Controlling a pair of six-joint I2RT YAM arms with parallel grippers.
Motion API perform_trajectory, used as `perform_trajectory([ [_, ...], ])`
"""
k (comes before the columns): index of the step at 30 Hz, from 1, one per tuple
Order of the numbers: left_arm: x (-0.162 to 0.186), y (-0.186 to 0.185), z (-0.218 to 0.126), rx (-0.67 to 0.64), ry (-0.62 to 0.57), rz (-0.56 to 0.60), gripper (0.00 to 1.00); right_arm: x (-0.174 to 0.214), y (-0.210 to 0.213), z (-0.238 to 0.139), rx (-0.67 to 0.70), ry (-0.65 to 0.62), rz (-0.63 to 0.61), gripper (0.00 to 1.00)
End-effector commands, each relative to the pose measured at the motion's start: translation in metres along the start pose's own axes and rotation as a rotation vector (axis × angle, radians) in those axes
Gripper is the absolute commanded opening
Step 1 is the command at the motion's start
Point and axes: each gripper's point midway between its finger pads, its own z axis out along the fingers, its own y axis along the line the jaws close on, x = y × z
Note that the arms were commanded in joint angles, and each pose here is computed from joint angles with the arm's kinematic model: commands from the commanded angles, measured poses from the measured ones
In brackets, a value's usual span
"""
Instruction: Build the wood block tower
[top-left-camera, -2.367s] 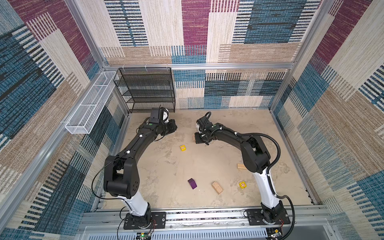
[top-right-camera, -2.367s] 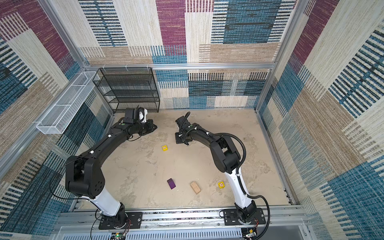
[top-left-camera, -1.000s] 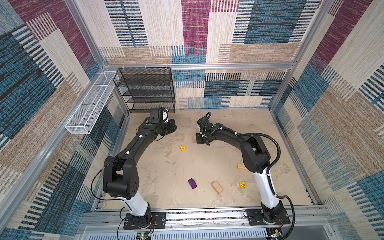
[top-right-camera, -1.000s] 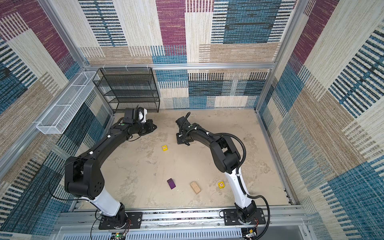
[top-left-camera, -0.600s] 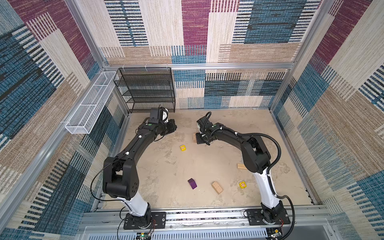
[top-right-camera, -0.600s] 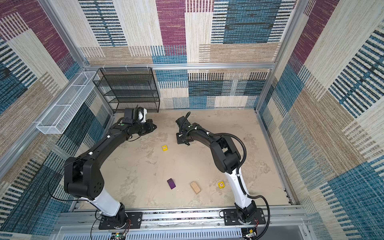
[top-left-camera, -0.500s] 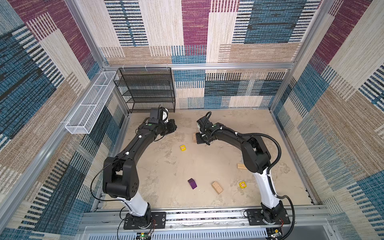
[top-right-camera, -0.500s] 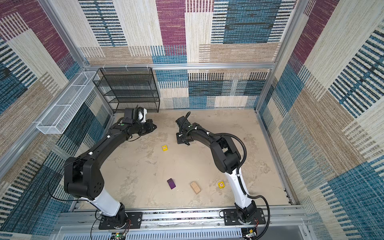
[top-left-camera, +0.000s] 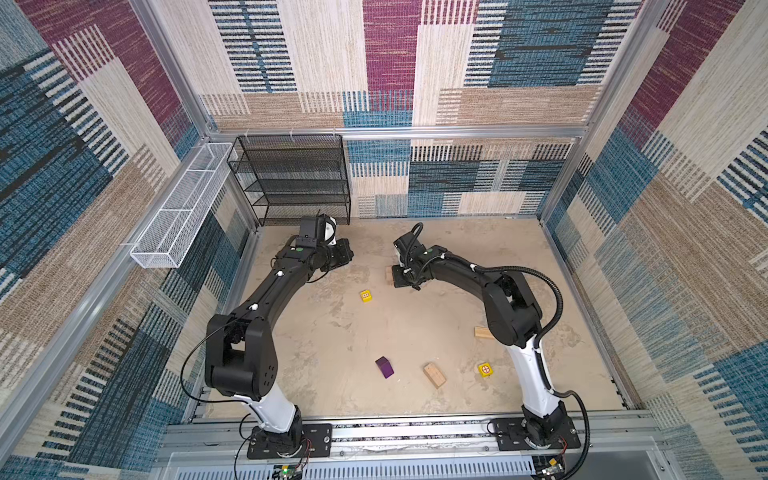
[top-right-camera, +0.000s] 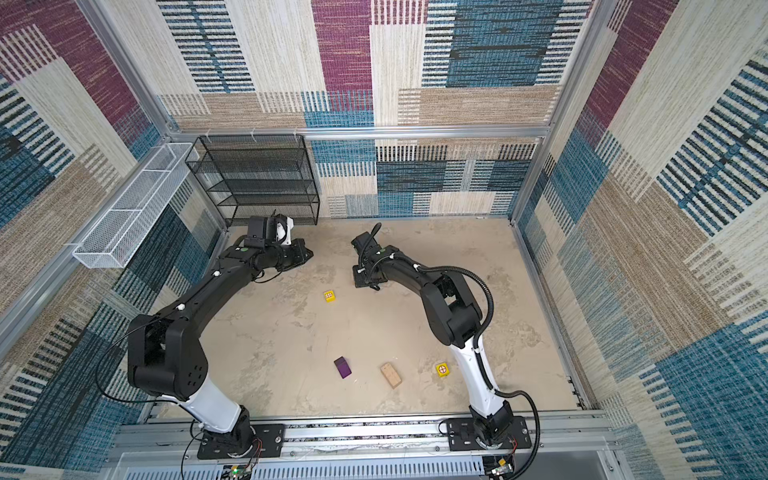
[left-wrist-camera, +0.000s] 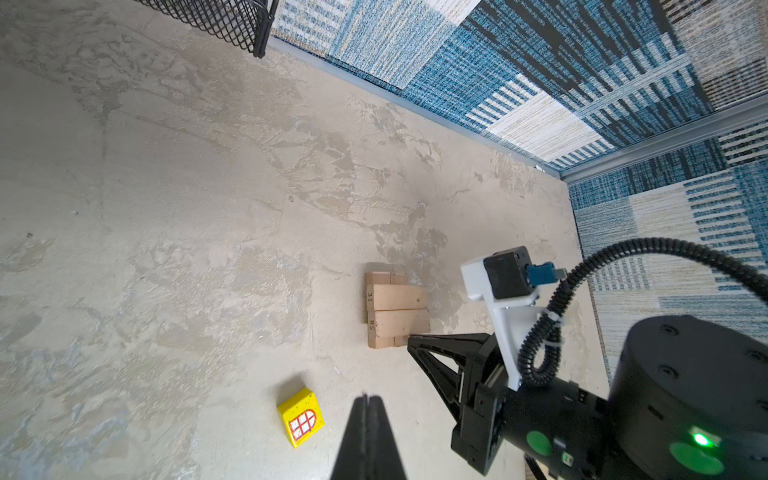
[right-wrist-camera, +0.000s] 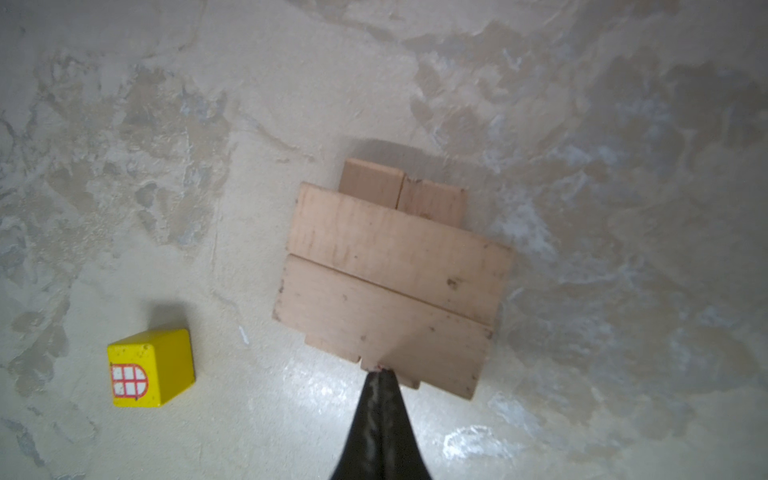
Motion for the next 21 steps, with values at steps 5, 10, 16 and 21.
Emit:
perform_trajectory([
  [5,-0.004,-0.003,-0.002,0.014,-0.017,0.017,0.02,-0.005,0.001,-0.005,0.001,-0.016,-0.008,0.00],
  [10,-0.005,-0.003,-0.003,0.016,-0.020,0.017,0.02,-0.007,0.005,-0.013,-0.020,-0.018,-0.006,0.00],
  [16,-0.008,-0.005,-0.007,0.016,-0.033,0.020,0.02,-0.018,0.012,-0.040,-0.045,-0.066,0.007,0.00],
  [21,-0.013,-0.006,-0.017,-0.009,-0.064,0.038,0.03,-0.033,0.013,-0.074,-0.049,-0.144,0.015,0.00],
])
